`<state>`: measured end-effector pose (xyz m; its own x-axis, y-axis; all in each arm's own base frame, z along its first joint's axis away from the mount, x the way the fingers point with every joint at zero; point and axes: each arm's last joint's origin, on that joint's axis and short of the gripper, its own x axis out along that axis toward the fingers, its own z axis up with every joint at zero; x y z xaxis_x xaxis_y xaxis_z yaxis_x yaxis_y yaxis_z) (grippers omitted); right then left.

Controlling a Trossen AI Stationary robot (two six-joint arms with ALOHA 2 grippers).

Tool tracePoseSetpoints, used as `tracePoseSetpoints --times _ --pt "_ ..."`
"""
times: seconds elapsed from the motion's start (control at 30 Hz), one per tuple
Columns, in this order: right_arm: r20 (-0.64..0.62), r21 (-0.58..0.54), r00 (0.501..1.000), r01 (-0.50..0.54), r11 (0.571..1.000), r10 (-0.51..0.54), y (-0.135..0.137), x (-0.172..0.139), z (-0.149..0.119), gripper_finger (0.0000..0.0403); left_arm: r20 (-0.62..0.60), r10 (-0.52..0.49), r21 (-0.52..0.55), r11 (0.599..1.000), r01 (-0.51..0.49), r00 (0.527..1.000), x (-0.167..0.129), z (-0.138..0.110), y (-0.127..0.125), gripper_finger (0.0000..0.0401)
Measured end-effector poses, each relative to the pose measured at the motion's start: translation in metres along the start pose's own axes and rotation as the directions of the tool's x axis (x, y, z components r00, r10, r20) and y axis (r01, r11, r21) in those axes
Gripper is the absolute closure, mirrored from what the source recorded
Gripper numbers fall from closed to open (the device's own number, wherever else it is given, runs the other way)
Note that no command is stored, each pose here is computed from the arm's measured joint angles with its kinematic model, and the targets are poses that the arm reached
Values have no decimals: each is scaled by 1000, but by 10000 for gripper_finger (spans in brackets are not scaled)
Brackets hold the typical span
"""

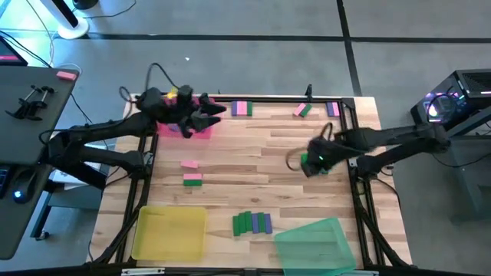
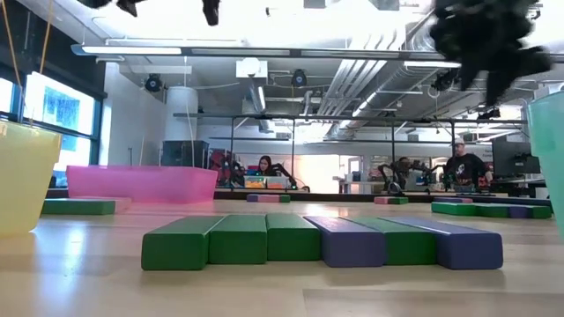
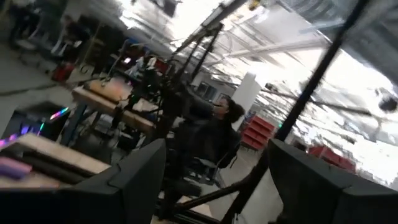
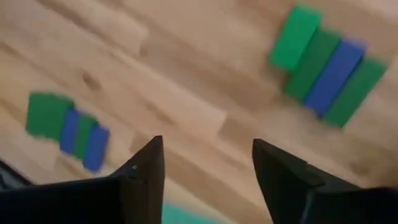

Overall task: Sort blocks
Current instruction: Put the violet block into the pink bin

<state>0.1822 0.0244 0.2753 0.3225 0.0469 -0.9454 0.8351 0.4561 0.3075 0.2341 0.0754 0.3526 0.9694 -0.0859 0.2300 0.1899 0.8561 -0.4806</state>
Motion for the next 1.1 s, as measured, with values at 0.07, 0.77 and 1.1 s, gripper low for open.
tracePoseSetpoints --times 0.07,0.77,1.1 --pt "-55 -39 998 -13 999 11 -2 5 -15 255 -20 12 -57 998 -13 1000 11 -10 8 133" --pt "-120 -75 991 53 996 -62 -28 50 -17 402 -171 67 -243 964 -108 983 64 -95 38 133" --pt "15 93 975 221 971 -224 -74 80 17 403 -230 49 -258 960 -109 972 67 -106 32 133"
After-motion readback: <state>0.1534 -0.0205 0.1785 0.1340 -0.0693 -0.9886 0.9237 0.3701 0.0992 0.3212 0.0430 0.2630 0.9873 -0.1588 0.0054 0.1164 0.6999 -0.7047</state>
